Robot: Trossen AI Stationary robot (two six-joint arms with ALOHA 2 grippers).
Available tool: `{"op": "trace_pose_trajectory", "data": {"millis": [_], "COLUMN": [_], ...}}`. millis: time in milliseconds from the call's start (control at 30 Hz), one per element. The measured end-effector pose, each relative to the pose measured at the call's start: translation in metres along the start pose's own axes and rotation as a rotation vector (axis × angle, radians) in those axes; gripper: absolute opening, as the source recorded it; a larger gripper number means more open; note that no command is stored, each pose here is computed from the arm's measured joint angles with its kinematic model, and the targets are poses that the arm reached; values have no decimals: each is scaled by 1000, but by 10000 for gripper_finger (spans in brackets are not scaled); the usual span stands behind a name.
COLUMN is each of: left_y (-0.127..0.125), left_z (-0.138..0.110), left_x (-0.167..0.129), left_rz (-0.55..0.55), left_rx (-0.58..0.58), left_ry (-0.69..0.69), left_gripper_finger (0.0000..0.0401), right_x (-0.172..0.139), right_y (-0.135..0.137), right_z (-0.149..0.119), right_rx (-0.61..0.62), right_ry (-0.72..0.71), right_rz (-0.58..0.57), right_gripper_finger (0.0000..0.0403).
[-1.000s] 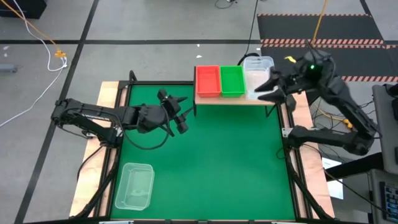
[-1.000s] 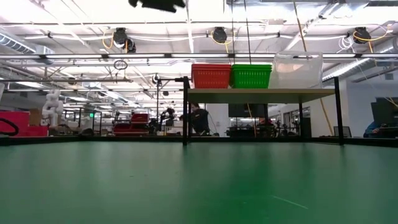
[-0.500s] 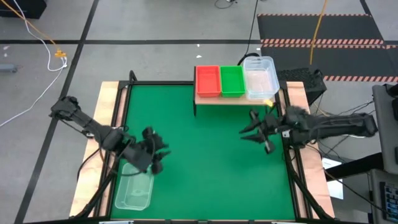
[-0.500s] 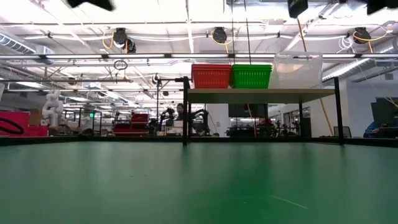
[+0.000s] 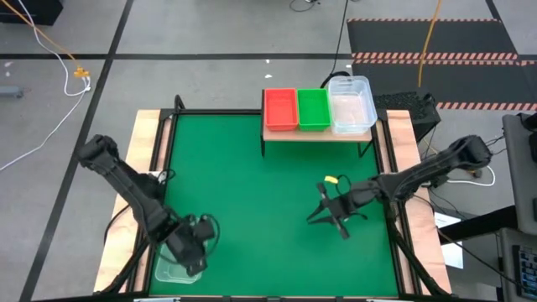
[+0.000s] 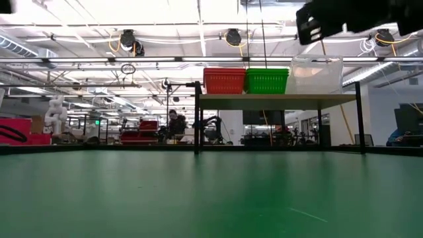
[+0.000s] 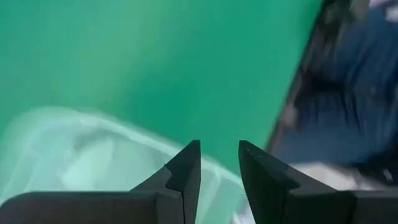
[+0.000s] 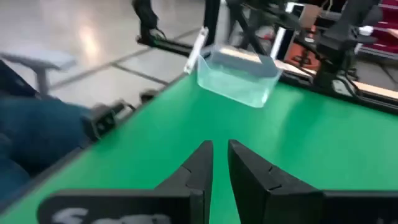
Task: Stack baskets on shelf by color
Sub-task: Stack the top transparent bin on the top of the transparent bin
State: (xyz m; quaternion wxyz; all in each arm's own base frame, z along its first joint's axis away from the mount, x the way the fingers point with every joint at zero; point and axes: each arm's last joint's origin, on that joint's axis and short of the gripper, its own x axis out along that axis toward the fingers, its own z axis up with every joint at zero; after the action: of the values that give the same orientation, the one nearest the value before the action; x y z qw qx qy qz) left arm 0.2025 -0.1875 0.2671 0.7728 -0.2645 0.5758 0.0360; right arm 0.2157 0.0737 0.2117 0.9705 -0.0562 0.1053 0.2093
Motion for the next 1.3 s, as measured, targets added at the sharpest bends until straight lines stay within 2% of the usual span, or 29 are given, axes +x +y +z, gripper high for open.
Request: {"op": "trace_pose_trajectory", "data": {"millis": [233, 400, 500, 700, 867, 967, 1100, 1300], "left_y": [-16, -36, -42, -47, -50, -51, -55, -59], "left_z": [-22, -30, -37, -55, -60, -59, -55, -49], "left_x": [31, 40, 44, 62, 74, 75, 75, 73], "left_rz": [-10, -133, -140, -62, -41, -44, -101, -146], "left_rx": [-135, -228, -316, -498, -532, -570, -571, -598], "left_ry": [254, 270, 260, 288, 316, 348, 367, 505], "left_gripper_finger": [111, 111, 117, 168, 229, 243, 228, 169], "right_x": [19, 29, 32, 30, 28, 28, 28, 28], "right_y": [1, 1, 0, -12, -21, -22, -22, -22], "right_z": [-16, -17, -13, -6, -5, -5, -5, -6], "right_rx": [-77, -110, -159, -176, -177, -199, -228, -228], "right_ry": [42, -30, -107, -171, -176, -176, -178, -174], "right_rz": [23, 49, 42, -39, -72, -79, -79, -79], "right_gripper_finger": [39, 39, 39, 59, 90, 103, 106, 105]}}
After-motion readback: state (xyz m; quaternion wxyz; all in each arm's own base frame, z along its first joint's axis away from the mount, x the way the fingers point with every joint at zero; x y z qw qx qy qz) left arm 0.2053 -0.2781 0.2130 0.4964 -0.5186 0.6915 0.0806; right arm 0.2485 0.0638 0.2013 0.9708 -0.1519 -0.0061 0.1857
